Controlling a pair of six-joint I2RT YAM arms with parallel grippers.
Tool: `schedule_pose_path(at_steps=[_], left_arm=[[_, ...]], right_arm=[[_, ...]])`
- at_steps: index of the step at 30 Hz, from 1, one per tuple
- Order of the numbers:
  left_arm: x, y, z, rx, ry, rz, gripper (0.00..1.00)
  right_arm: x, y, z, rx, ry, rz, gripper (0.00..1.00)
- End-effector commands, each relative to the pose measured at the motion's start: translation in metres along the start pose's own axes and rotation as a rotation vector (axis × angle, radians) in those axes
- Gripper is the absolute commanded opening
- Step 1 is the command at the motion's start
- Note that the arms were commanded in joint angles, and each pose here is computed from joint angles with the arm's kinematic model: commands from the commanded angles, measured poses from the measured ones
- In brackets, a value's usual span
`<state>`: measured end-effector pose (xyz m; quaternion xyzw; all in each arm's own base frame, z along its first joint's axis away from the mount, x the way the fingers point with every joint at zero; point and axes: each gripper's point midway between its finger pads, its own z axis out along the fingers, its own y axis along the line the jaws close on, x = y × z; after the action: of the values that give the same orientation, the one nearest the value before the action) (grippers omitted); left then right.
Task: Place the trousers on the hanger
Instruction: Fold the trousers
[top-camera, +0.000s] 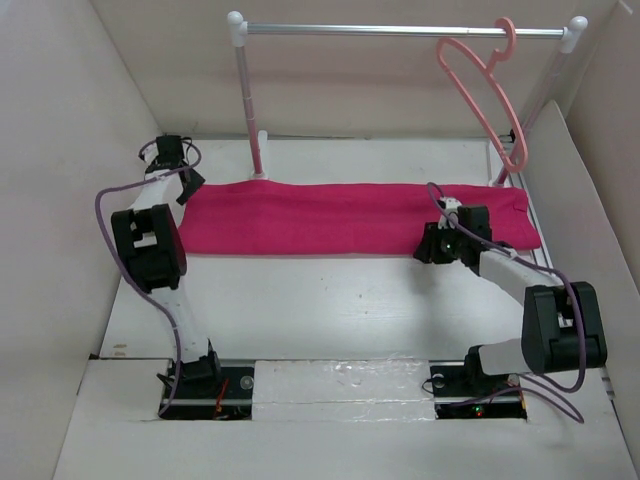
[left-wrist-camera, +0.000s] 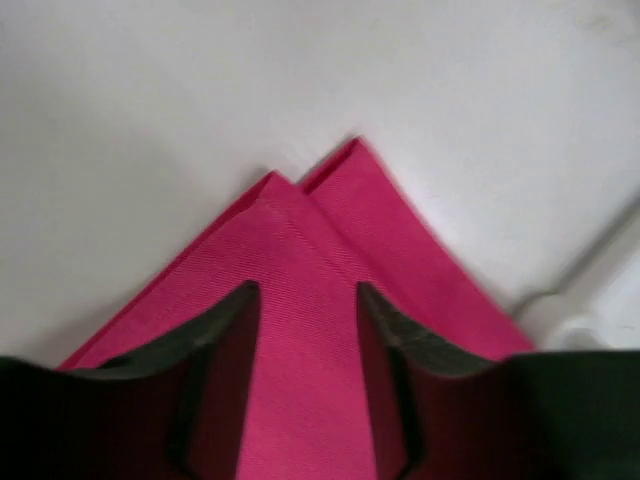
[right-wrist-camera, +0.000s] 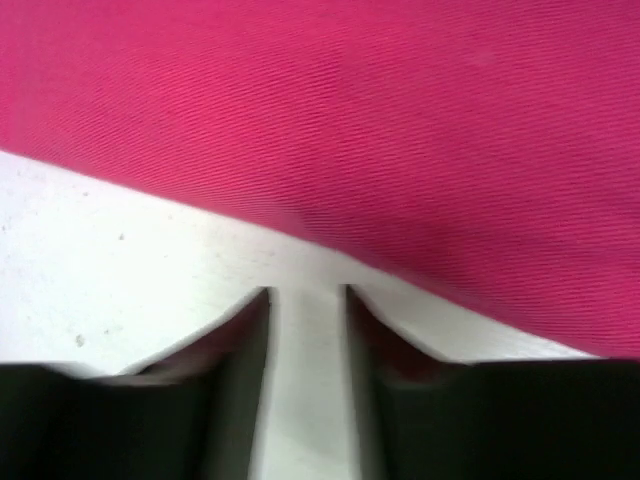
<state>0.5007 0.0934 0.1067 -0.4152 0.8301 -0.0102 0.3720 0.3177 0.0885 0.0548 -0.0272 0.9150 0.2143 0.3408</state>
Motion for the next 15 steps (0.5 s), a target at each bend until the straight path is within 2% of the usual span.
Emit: schedule_pose_path(at_steps=[1, 2, 3, 5, 6, 7, 9, 11, 13, 14, 15], left_arm=[[0.022, 0.018, 0.013, -0.106, 0.097, 0.071, 0.42], [0.027, 0.019, 0.017, -0.109, 0.113, 0.074, 0.42], [0.032, 0.017, 0.019, -0.093, 0.132, 0.069, 0.42], [0.043, 0.018, 0.02, -0.064, 0.145, 0.059, 0.42], [0.043, 0.01, 0.009, -0.02, 0.14, 0.06, 0.42], [0.058, 0.022, 0.007, -0.038, 0.16, 0.061, 0.42], [0.055, 0.022, -0.005, 0.0, 0.123, 0.057, 0.43], [0.074, 0.041, -0.003, -0.029, 0.139, 0.078, 0.43], [0.093, 0.058, 0.006, -0.095, 0.177, 0.116, 0.43], [0.103, 0.073, 0.008, -0.146, 0.222, 0.124, 0.43], [0.109, 0.085, 0.014, -0.197, 0.235, 0.143, 0.43]], right_arm=[[-0.014, 0.023, -0.002, -0.016, 0.016, -0.157, 0.47], [-0.014, 0.024, 0.001, -0.008, 0.037, -0.155, 0.68], [-0.013, 0.022, 0.004, -0.002, 0.035, -0.135, 0.75], [0.002, 0.017, 0.013, -0.015, 0.039, -0.073, 0.83], [-0.008, 0.017, 0.019, -0.036, -0.013, -0.059, 0.88], [-0.014, 0.02, 0.023, -0.053, -0.042, -0.033, 0.9], [-0.024, 0.019, 0.036, -0.061, -0.061, -0.025, 0.94], [-0.032, 0.015, 0.045, -0.041, -0.075, -0.003, 0.93], [-0.033, 0.008, 0.058, -0.02, -0.076, 0.037, 0.86], [-0.032, 0.004, 0.061, -0.006, -0.075, 0.052, 0.69], [-0.024, 0.005, 0.063, 0.004, -0.063, 0.081, 0.56]])
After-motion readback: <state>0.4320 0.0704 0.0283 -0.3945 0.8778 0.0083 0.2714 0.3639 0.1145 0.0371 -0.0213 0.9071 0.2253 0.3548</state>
